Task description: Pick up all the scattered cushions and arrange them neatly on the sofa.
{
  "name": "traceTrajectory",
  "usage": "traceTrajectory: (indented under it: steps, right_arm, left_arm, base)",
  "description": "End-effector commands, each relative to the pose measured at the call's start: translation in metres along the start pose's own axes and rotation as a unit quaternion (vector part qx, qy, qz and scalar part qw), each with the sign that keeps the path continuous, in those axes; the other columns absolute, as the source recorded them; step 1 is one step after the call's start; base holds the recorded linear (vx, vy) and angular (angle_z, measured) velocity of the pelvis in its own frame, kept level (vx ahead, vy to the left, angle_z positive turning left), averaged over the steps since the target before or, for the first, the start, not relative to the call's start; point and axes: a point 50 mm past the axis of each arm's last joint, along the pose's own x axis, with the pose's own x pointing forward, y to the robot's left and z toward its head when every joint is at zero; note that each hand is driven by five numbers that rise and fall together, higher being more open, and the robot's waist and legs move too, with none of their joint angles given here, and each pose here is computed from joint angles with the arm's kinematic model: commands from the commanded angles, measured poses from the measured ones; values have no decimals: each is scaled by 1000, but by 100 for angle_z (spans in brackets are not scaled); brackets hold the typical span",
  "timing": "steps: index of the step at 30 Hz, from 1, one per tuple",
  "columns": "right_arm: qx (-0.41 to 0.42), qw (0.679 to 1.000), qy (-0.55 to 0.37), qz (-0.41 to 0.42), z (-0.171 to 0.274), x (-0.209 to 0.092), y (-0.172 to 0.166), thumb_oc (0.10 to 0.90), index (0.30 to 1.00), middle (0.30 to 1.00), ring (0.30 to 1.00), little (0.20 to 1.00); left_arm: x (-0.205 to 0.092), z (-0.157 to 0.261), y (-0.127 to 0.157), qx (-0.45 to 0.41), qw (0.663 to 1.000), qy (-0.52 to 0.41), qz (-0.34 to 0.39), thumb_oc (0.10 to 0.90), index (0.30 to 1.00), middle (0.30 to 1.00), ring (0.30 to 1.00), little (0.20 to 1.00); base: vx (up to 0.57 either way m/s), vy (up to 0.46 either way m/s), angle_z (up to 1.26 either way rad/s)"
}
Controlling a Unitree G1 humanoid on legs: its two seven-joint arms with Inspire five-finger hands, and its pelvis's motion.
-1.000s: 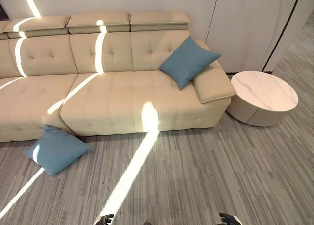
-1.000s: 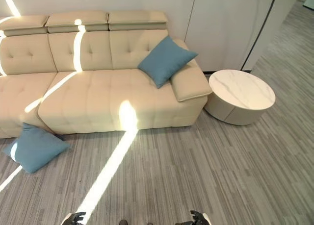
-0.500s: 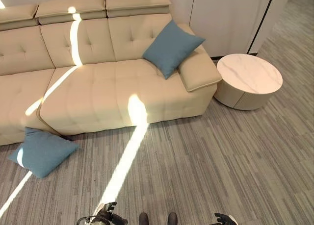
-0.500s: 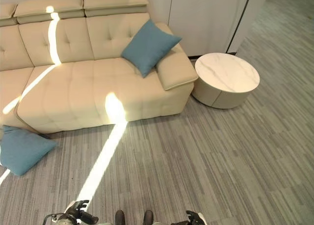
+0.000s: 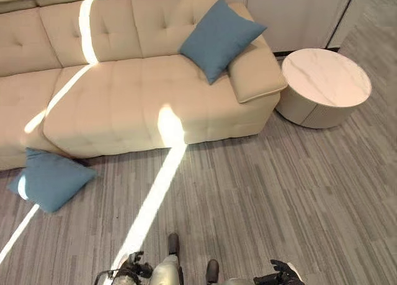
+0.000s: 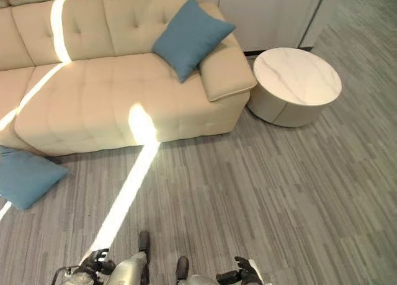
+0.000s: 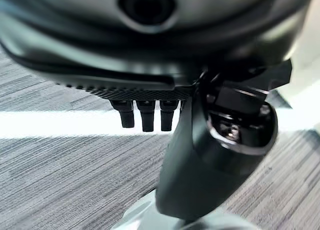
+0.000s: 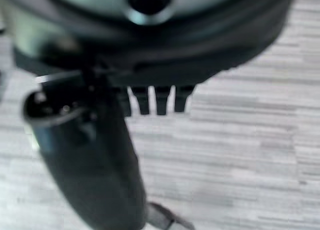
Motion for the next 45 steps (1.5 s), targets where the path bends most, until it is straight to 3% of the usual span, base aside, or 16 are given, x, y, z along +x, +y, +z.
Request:
traceTrajectory:
  steps: [1, 11, 16, 19, 32, 45]
  right_arm:
    - [-10, 1000, -7, -7, -10, -3, -5, 800, 900, 900, 900, 900]
    - [-20, 998, -58, -11, 17, 0, -15, 800, 900, 900, 900, 900]
    - [-28, 999, -37, -4, 2, -2, -10, 800, 900, 900, 900, 900]
    - [-22, 998, -59, -20, 20, 2, -17, 800, 900, 900, 900, 900]
    - [-7, 998, -50, -32, 19, 3, -25, 800, 900, 900, 900, 900]
    - [-20, 999, -37, -15, 17, 3, -18, 800, 900, 900, 900, 900]
  left_arm:
    - [-1, 1, -5, -2, 1000, -10, -8, 800, 900, 900, 900, 900]
    - [2, 18, 5, -2, 999, -36, 0, 800, 900, 900, 900, 900]
    - [1, 11, -2, 13, 1000, -22, -10, 800, 900, 900, 900, 900]
    - [-1, 3, -9, 20, 999, -12, -25, 800, 900, 900, 900, 900]
    - [0, 28, -16, 29, 997, -55, -40, 800, 900, 900, 900, 900]
    - [-1, 6, -9, 16, 999, -16, -30, 800, 900, 900, 900, 900]
  base:
    - [309, 294, -55]
    - [263, 107, -5]
    - [399, -140, 12]
    - [292, -224, 37]
    - [169, -97, -5]
    - [209, 97, -23]
